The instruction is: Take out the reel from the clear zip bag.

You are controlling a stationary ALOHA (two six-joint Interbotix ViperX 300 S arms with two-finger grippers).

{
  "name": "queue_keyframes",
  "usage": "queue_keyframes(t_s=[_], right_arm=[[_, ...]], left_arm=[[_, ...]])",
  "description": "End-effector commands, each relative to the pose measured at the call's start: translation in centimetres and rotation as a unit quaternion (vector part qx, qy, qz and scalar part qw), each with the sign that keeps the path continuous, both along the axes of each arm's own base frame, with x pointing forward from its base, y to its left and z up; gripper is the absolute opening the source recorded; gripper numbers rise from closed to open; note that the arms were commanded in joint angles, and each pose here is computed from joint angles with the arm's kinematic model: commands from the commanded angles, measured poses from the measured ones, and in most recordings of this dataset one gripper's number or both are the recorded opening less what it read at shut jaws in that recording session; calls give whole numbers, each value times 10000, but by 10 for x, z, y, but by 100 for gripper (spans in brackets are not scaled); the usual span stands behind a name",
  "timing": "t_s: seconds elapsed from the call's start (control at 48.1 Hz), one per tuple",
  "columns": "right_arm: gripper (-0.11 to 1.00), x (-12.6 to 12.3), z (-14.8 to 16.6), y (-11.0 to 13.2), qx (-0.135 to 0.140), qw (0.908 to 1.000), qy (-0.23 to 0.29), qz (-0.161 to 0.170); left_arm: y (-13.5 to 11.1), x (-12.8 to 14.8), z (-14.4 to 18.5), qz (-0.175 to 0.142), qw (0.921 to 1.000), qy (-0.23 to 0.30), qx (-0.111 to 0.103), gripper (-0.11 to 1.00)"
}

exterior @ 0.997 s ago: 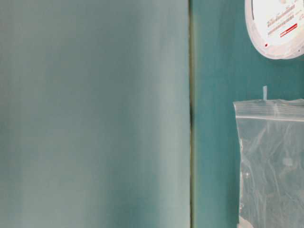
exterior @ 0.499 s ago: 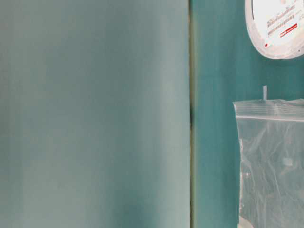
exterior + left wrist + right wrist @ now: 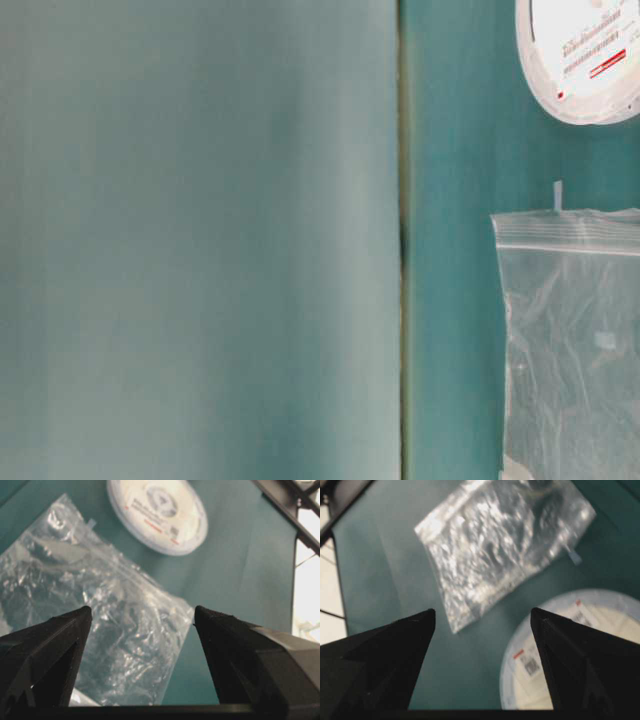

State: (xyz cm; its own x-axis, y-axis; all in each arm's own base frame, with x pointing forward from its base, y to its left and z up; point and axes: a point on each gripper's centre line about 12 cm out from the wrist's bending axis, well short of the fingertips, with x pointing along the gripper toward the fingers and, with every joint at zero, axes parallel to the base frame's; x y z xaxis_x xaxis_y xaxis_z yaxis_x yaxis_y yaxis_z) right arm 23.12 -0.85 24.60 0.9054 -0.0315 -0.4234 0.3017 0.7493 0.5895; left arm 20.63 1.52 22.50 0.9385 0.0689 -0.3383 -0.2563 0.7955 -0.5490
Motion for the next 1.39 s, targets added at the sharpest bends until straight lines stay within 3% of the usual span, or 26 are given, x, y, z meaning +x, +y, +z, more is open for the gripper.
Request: queue_keyframes(t_s=[0.0,0.623,1.371], right_arm=[[93,4,15,1,-131,9997,-187,70],[93,-7,32,2,-507,9972,-504,210],[93,-6,29,2,-547,9972,-450,236]], left_arm=[[0,3,12,-25,9998,-186,86,93],[0,-3,36,-225,9945,-598,827,92],[-1,-4,36,-240,9942,-604,856,92]])
